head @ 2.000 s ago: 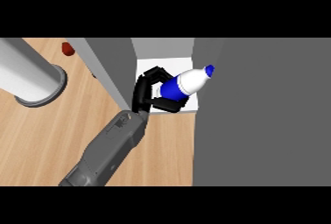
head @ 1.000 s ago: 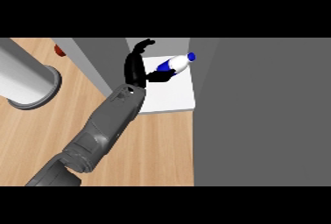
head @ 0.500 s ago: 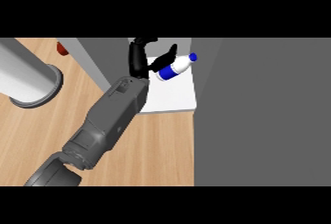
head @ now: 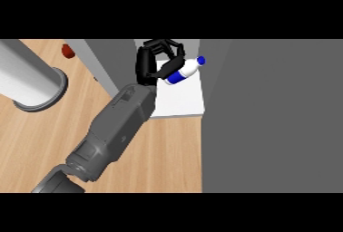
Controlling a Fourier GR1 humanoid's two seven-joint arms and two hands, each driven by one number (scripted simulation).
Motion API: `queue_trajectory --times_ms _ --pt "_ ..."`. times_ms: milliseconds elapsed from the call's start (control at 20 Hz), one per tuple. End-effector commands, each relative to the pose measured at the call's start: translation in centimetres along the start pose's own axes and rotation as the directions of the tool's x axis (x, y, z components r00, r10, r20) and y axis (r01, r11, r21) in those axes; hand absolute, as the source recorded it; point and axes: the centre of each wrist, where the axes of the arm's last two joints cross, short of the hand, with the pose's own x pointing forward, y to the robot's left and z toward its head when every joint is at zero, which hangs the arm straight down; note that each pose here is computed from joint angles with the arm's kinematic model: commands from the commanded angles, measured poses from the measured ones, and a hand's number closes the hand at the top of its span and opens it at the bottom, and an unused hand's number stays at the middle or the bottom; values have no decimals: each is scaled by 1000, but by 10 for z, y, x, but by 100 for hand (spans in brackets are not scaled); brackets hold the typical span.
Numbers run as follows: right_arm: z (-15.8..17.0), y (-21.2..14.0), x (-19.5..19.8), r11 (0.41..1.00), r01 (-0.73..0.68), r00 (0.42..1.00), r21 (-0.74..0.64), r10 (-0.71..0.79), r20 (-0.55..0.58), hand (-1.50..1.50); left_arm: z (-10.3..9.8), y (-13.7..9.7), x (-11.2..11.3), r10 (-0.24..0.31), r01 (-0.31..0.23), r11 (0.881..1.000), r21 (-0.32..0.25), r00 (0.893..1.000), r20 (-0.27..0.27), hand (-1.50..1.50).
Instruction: Pick up the bottled water, place it into the cabinet and close the cabinet
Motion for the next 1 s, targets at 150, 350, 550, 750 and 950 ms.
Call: queue_trajectory --times_ms 150,350,550,750,950 --pt "-15 8 26 1000 -15 998 -21 16 55 -150 41 -6 -10 168 -177 975 -133 983 -80 150" --pt "-18 19 40 1000 -5 999 -2 5 33 -150 56 -21 4 300 -326 915 -238 944 -139 -150" --pt "-13 19 36 999 -1 999 -38 2 36 -150 108 -16 -8 372 -421 870 -256 902 -220 -150" --pt "-13 28 33 998 -14 999 -68 17 37 -150 152 -13 1 359 -426 863 -272 896 -262 -150" --pt "-13 27 45 998 -28 999 -47 30 37 -150 190 11 6 386 -435 880 -192 890 -244 -150"
